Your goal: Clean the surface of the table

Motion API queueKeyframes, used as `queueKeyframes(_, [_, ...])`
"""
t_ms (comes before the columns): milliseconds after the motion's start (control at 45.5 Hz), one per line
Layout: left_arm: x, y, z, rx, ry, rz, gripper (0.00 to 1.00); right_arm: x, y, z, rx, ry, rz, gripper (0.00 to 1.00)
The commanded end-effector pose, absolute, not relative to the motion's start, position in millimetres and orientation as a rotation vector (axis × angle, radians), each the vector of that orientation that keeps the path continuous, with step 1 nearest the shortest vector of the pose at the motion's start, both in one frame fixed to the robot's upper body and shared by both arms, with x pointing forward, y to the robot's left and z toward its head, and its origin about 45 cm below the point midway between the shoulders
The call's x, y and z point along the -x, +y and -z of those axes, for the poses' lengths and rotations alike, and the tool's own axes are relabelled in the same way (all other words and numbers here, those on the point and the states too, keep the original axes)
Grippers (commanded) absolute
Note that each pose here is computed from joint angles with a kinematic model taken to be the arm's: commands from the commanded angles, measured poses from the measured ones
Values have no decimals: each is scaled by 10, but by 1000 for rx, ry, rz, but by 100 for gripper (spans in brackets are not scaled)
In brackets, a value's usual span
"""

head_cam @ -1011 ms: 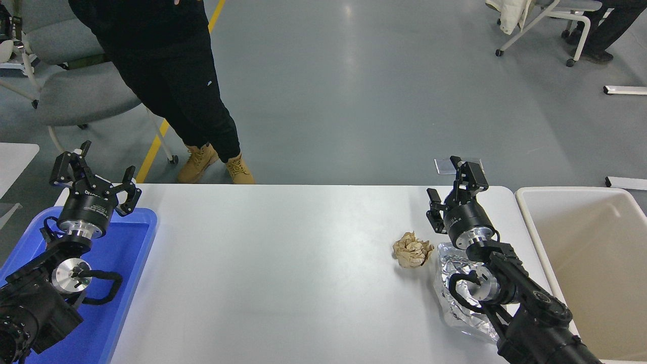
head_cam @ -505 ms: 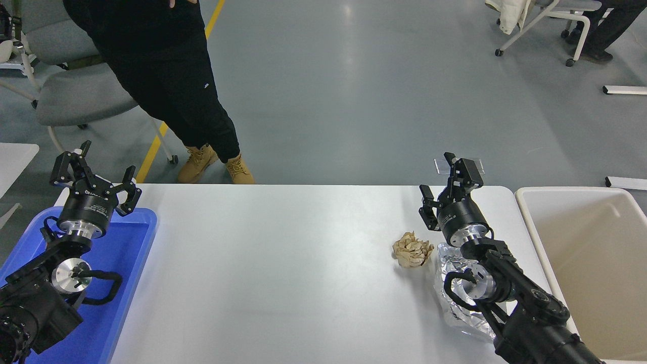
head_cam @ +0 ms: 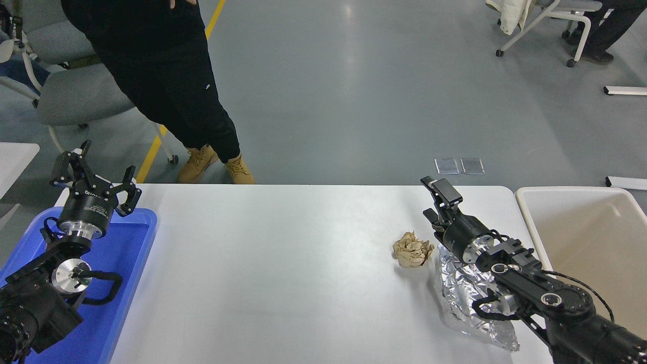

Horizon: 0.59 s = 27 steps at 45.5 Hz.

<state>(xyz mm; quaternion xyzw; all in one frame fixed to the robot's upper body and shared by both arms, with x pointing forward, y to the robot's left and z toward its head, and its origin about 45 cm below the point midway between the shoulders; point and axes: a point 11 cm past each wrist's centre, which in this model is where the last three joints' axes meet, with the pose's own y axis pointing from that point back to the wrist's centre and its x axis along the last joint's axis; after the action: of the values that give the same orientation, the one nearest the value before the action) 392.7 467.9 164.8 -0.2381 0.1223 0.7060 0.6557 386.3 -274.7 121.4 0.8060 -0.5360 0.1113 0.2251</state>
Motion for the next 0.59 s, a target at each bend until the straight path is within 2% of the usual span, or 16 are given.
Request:
queueKeyframes(0, [-3932,4675,-1653,541,277,-1598,100,-3772,-3191,-1434,-2112,-1269,-518,100])
queueKeyframes(22, [-3927,4676,-1647,538,277,-1599,100,-3775,-3223,-1494,-2111,-1265,-528,100])
queueKeyframes(110, [-3930,4679,-1652,538,276,-1599,100,-3751,-3339,-1728,-2110,-1243,-574,100])
queueKeyframes(198, [-3925,4681,-1646,539,277,-1601,100,-3656,-3476,-1809,-2069,-1162,-627,100])
queueKeyframes(440, [-3925,4681,-1646,539,277,-1601,100,-3193,-4094,-1576,-1857,-894,-556,100])
queueKeyframes(484, [-3932,4675,-1653,541,277,-1598,100,-3105,-4150,-1552,-1845,-869,-529,100])
queueKeyframes(571, [-3925,4681,-1646,539,277,-1601,100,-2871,-4203,-1527,-1841,-815,-475,100])
